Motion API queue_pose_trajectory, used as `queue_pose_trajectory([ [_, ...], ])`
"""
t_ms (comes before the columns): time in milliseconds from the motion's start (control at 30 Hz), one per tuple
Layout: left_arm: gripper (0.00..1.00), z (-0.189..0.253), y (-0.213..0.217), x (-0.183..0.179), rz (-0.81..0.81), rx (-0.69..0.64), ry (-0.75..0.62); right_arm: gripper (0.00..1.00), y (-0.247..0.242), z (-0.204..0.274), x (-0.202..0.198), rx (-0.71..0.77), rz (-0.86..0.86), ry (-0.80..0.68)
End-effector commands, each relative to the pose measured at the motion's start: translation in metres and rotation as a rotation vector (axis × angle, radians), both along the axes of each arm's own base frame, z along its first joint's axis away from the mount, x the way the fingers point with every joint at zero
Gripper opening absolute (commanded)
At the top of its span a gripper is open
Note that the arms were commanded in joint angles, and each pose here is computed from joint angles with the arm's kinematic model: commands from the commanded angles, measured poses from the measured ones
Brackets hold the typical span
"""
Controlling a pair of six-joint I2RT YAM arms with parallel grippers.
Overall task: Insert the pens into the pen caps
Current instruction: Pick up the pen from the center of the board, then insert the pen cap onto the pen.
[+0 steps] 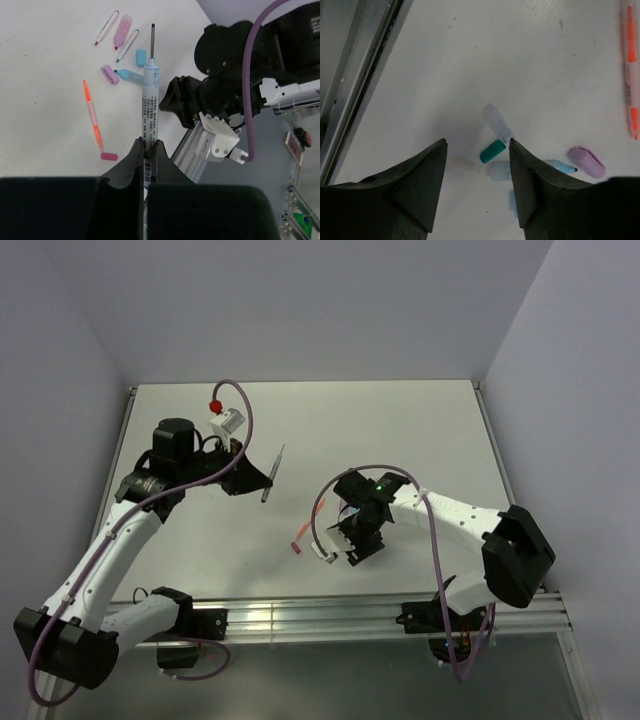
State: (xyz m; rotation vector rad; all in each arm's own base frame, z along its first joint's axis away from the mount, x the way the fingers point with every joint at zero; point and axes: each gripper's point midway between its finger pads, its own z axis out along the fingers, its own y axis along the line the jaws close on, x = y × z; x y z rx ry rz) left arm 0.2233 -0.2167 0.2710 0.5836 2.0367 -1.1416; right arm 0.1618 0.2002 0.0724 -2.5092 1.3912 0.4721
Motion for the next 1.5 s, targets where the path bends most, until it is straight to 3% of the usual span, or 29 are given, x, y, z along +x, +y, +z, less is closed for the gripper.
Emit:
queue_pose_trajectory([
  [0,0.0,0.012,-0.005,0.001,-0.048,-0.078,0.027,0.58,0.02,-0.006,0.015,0.052,0.147,-0.115],
  [300,0.0,0.004,-0.002,0.011,-0.014,-0.073,0.068,0.5,0.014,-0.035,0.02,-0.04,0.271,-0.201],
  [667,0.0,0.002,-0.004,0.008,-0.027,-0.094,0.087,0.48,0.014,-0.051,0.034,-0.095,0.277,-0.24],
  [1133,0.0,-0.003,-0.003,0.012,-0.008,-0.086,0.086,0.45,0.005,-0.064,0.021,-0.107,0.288,-0.209],
  [1333,0.0,-0.008,-0.003,0.013,-0.002,-0.078,0.093,0.36,0.008,-0.068,0.017,-0.107,0.274,-0.183],
  [1467,0.0,-0.008,-0.002,0.013,0.001,-0.075,0.089,0.21,0.01,-0.071,0.016,-0.112,0.235,-0.157],
])
